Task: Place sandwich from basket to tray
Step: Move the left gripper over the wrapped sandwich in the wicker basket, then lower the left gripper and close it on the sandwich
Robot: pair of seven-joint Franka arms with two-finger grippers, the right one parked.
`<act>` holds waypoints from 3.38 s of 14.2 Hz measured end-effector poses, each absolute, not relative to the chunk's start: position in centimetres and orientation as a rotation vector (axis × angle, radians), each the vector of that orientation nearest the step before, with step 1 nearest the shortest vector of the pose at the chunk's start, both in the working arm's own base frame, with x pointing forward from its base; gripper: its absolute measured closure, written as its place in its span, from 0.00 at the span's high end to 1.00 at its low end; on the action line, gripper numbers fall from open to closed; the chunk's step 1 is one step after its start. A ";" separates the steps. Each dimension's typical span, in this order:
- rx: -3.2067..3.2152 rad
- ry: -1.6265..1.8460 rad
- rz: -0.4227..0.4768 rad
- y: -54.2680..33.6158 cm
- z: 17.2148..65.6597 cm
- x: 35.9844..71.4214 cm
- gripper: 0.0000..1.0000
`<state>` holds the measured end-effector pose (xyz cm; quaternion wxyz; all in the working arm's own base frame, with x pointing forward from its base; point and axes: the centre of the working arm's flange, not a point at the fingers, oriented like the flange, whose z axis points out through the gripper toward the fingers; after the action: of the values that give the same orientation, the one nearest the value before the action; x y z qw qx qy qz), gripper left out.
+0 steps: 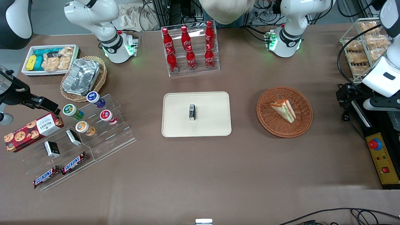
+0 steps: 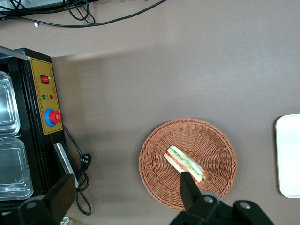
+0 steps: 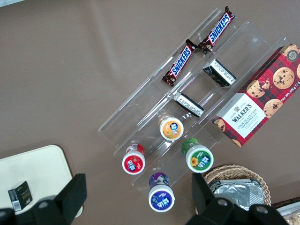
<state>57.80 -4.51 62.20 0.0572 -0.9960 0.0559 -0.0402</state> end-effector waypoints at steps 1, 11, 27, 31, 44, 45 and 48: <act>-3.020 0.169 -0.121 -4.5 62.2 57.8 1.00; -3.000 0.088 0.080 -5.2 54.5 55.1 1.00; -3.075 -0.443 0.215 -8.6 35.1 47.3 1.00; -3.083 -0.509 0.136 -8.3 31.6 45.9 0.99; -3.090 -0.692 -0.007 -9.5 28.0 44.8 0.98; -3.090 -0.701 -0.011 -9.9 28.4 45.1 0.98; -3.085 -0.722 -0.001 -10.6 29.7 46.0 0.98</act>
<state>46.04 -10.63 29.71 -0.0132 -0.9736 -0.2280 -0.0002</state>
